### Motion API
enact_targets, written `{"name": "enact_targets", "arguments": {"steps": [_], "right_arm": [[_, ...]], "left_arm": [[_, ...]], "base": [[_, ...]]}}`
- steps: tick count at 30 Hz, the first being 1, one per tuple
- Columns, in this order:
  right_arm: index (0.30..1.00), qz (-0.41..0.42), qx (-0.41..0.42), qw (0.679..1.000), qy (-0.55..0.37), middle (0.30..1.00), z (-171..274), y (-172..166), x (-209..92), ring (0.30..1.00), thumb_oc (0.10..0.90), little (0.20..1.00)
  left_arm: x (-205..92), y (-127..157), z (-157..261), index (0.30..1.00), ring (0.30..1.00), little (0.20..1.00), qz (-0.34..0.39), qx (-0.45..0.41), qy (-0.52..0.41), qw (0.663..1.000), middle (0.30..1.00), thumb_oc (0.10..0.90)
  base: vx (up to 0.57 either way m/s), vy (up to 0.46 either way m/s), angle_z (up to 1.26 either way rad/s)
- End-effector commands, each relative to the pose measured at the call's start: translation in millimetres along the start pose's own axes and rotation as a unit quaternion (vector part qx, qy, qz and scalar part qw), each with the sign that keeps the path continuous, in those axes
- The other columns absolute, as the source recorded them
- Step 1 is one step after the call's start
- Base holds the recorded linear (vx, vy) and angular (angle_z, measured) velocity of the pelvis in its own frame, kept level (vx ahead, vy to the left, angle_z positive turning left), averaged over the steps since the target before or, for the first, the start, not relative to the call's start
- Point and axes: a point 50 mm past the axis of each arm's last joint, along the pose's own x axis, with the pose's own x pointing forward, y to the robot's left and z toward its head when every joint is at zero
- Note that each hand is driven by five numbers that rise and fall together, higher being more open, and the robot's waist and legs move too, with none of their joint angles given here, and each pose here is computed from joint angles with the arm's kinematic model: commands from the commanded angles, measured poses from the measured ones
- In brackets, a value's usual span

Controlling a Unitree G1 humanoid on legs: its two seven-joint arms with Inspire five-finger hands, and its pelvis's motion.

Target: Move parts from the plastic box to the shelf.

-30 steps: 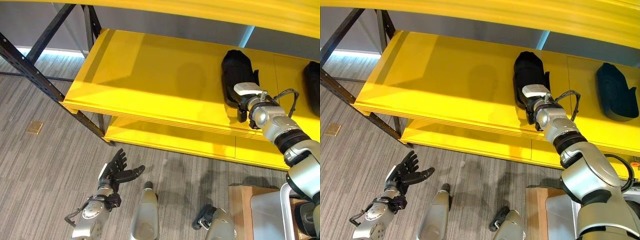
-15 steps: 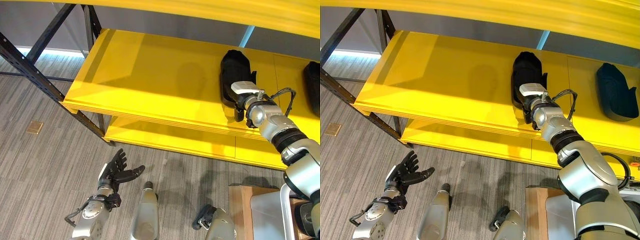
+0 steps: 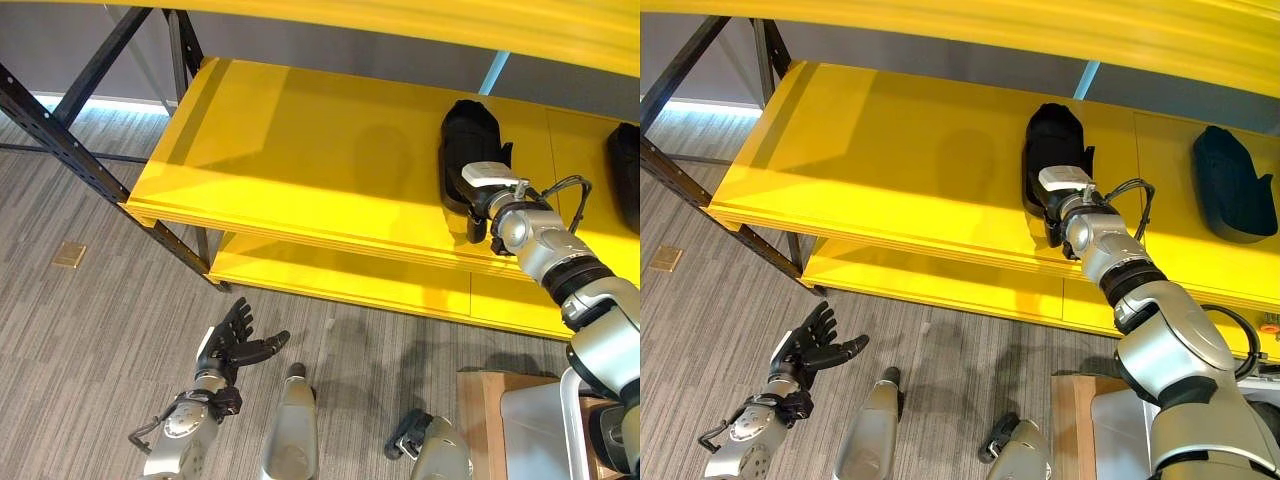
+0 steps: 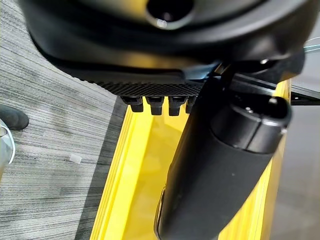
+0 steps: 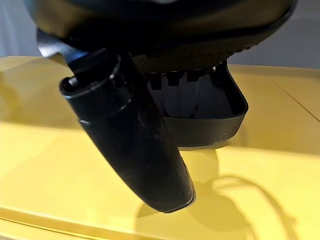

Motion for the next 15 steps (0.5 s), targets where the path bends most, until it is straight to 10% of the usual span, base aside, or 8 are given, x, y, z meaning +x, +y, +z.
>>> {"name": "enact_targets", "arguments": {"steps": [1, 15], "right_arm": [[1.0, -0.08, 0.054, 0.988, -0.118, 1.0, 63, -55, 4, 1.0, 0.9, 1.0], [1.0, -0.122, 0.04, 0.986, -0.108, 1.0, 43, -87, -5, 1.0, 0.9, 1.0]], "left_arm": [[6, 2, 55, 1.0, 1.0, 1.0, -0.028, 0.021, -0.119, 0.992, 1.0, 0.9], [7, 2, 56, 1.0, 1.0, 1.0, -0.03, 0.024, -0.119, 0.992, 1.0, 0.9]], "base": [[0.0, 0.0, 0.0], [0.0, 0.0, 0.0]]}}
